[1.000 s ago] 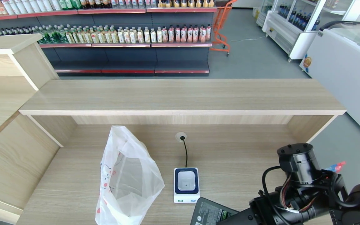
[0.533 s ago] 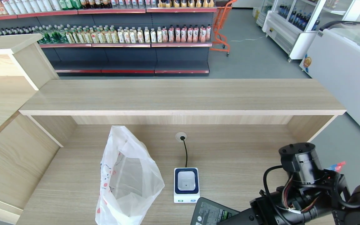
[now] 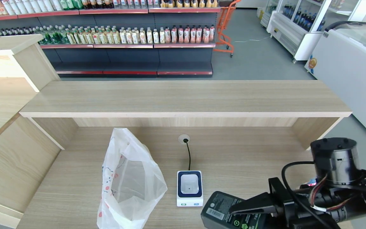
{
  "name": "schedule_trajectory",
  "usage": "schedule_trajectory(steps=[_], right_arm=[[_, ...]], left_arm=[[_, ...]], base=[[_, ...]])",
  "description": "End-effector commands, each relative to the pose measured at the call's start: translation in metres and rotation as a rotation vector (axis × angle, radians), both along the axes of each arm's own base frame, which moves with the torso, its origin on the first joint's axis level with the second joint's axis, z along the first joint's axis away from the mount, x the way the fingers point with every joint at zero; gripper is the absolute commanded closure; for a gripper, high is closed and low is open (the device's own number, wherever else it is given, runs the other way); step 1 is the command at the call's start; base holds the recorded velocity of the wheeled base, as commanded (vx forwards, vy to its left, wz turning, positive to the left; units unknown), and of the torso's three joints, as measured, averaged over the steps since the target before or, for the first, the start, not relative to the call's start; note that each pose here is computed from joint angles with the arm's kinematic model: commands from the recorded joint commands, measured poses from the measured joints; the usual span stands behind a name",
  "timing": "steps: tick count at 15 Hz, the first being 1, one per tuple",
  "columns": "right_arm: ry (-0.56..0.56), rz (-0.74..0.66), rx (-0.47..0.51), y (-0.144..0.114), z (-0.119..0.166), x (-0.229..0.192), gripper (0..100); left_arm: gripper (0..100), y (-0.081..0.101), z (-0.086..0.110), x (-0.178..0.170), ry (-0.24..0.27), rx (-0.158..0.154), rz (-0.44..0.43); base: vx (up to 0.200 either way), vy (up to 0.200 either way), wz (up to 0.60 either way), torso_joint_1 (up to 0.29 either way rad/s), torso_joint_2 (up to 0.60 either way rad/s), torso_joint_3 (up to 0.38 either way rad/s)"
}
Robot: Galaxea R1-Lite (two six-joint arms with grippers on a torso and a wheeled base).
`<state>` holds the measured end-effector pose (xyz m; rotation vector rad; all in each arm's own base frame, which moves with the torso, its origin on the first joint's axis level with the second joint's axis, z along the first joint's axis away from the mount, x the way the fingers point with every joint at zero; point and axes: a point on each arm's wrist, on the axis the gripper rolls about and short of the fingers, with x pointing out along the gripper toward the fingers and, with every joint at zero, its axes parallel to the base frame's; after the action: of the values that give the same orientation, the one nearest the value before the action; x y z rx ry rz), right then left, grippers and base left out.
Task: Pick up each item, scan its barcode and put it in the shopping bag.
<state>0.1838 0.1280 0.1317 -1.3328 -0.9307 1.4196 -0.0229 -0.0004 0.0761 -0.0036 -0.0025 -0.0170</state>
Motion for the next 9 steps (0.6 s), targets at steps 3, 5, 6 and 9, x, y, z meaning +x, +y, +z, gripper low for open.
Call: schedule_trajectory(steps=[3,5,6,9], right_arm=[[0.517,-0.431,0.130,-0.059,0.027,-0.016,100],[0.816,-0.592,0.255,-0.076,0.035,-0.012,100],[0.971,-0.672,0.328,-0.086,0.038,-0.008,100],[1.428,-0.766,0.440,-0.088,0.032,0.004,100]], left_arm=[[0,0.000,0.000,0.000,0.000,-0.001,0.000],[0,0.000,0.000,0.000,0.000,-0.001,0.000],[0,0.000,0.000,0.000,0.000,-0.001,0.000],[0,0.000,0.000,0.000,0.000,-0.001,0.000]], base=[[0.000,0.000,0.00,0.000,0.00,0.000],[0.000,0.000,0.00,0.000,0.00,0.000],[0.000,0.000,0.00,0.000,0.00,0.000],[0.000,0.000,0.00,0.000,0.00,0.000]])
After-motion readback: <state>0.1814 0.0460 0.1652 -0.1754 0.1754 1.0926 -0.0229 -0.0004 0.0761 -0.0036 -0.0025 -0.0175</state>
